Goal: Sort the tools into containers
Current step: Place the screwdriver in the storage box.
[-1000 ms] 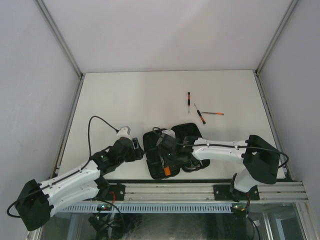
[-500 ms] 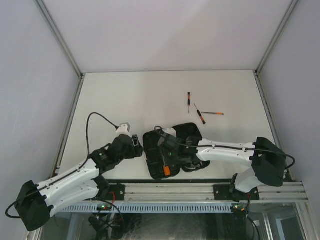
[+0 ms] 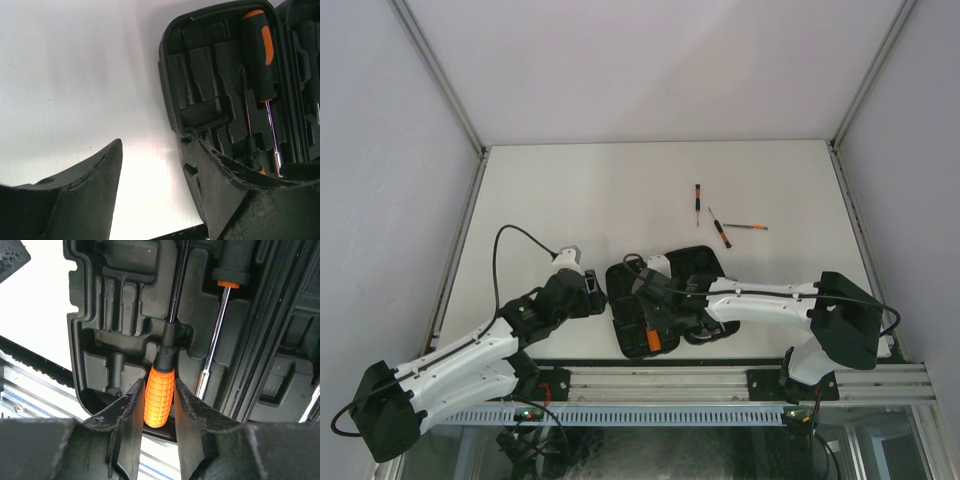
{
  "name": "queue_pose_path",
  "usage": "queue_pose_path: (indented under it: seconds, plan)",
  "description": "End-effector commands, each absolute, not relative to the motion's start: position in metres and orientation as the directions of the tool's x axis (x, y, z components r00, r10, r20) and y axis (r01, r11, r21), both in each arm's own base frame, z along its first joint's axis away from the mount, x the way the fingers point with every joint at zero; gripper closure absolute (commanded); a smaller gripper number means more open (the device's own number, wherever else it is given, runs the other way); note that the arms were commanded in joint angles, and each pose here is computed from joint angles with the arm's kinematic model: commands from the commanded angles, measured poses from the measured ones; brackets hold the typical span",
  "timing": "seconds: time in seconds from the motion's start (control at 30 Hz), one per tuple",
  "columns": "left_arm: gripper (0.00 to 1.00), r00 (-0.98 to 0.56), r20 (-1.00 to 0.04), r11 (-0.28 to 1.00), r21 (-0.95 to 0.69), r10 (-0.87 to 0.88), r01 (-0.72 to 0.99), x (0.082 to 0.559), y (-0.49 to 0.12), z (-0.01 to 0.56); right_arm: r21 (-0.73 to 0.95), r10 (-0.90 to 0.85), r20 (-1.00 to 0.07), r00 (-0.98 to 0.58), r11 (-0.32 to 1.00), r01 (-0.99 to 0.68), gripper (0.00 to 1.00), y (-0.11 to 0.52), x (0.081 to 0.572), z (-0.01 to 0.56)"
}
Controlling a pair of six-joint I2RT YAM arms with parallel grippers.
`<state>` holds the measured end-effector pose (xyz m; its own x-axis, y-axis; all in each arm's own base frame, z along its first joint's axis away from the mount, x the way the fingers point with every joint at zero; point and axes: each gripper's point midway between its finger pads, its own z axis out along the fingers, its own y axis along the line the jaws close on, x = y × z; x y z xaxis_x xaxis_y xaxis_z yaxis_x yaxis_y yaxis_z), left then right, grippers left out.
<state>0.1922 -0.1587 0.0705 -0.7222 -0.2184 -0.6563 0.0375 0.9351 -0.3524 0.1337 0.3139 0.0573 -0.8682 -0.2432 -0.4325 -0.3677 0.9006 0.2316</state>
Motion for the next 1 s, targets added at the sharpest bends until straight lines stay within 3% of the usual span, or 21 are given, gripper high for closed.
queue_pose_path:
  seconds: [0.0, 0.33, 0.8, 0.93, 0.97]
  plan:
    - [0.36, -0.688, -0.684, 0.919, -0.388, -0.242, 0.063, 0.204, -0.168, 0.091, 0.237, -0.25, -0.498, -0.831, 0.882, -0.407, 0.72, 0.332, 0.145, 0.067]
    - [0.37, -0.693, -0.684, 0.926, -0.372, -0.228, 0.062, 0.203, -0.166, 0.087, 0.184, -0.303, -0.439, -0.846, 0.891, -0.414, 0.83, 0.323, 0.13, 0.047]
    - [0.31, -0.666, -0.714, 0.938, -0.342, -0.216, 0.062, 0.207, -0.16, 0.101, 0.21, -0.288, -0.436, -0.852, 0.888, -0.408, 0.84, 0.319, 0.12, 0.056]
    - [0.26, -0.657, -0.724, 0.946, -0.319, -0.209, 0.051, 0.209, -0.155, 0.108, 0.265, -0.256, -0.496, -0.83, 0.865, -0.425, 0.82, 0.328, 0.125, 0.077]
    - [0.15, -0.655, -0.726, 0.948, -0.313, -0.207, 0.047, 0.21, -0.154, 0.11, 0.28, -0.245, -0.511, -0.824, 0.859, -0.429, 0.81, 0.331, 0.127, 0.083]
